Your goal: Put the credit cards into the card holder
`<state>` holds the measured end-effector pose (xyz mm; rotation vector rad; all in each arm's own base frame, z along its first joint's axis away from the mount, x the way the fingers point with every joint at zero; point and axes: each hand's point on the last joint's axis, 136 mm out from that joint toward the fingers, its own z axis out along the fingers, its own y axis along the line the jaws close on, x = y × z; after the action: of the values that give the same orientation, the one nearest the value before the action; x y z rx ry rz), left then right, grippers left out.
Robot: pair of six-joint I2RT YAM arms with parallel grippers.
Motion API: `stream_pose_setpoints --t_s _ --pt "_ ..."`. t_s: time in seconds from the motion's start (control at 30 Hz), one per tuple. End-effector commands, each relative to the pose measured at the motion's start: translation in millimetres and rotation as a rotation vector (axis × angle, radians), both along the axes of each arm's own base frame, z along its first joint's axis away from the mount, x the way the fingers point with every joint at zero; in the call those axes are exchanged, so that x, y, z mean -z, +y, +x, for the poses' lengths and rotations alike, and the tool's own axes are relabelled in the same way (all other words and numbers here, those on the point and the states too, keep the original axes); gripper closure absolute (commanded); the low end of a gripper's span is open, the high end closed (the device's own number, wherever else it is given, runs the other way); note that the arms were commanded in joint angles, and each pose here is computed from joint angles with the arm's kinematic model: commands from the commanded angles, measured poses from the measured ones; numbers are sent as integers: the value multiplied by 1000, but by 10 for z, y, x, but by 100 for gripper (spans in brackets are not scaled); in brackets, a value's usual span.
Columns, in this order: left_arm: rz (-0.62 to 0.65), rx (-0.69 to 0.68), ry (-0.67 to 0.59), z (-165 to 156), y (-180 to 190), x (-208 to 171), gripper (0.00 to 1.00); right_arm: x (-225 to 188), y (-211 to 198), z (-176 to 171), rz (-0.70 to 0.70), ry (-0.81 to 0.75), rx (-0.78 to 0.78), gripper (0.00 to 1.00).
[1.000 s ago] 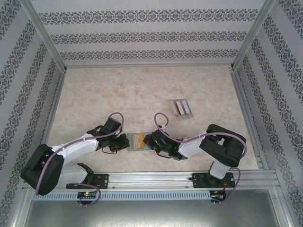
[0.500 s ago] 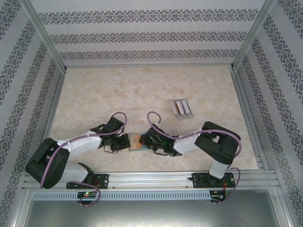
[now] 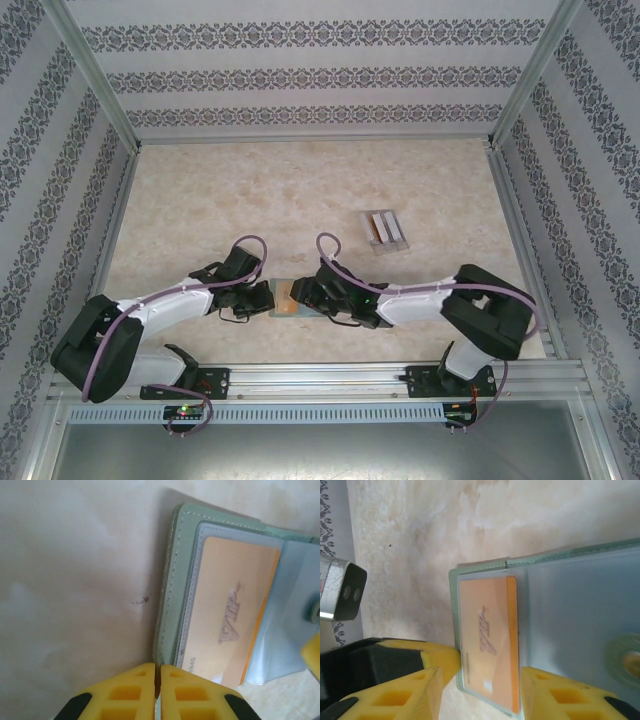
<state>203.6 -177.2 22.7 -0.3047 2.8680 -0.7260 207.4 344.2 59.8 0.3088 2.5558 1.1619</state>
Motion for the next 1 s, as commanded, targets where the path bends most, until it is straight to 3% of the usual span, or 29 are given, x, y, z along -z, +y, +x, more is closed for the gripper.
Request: stream_pose_setpoints --t_s 0.0,0.17,0.27,0.5,0.63,0.97 --pt "32 -29 -97 156 38 -167 90 23 -307 11 -110 -39 23 52" --pt "87 -34 -190 312 124 -340 82 50 -613 -73 -191 -13 44 51" --pt "109 -9 -179 316 121 -330 81 113 -724 -140 -210 -3 50 46" --pt "88 3 -101 244 56 -104 76 117 -508 -155 -169 7 -26 47" --pt "70 62 -72 231 -36 -2 68 116 -417 -136 -161 15 -51 50" --pt "13 115 42 109 -205 182 75 260 -358 -110 -172 63 -57 54"
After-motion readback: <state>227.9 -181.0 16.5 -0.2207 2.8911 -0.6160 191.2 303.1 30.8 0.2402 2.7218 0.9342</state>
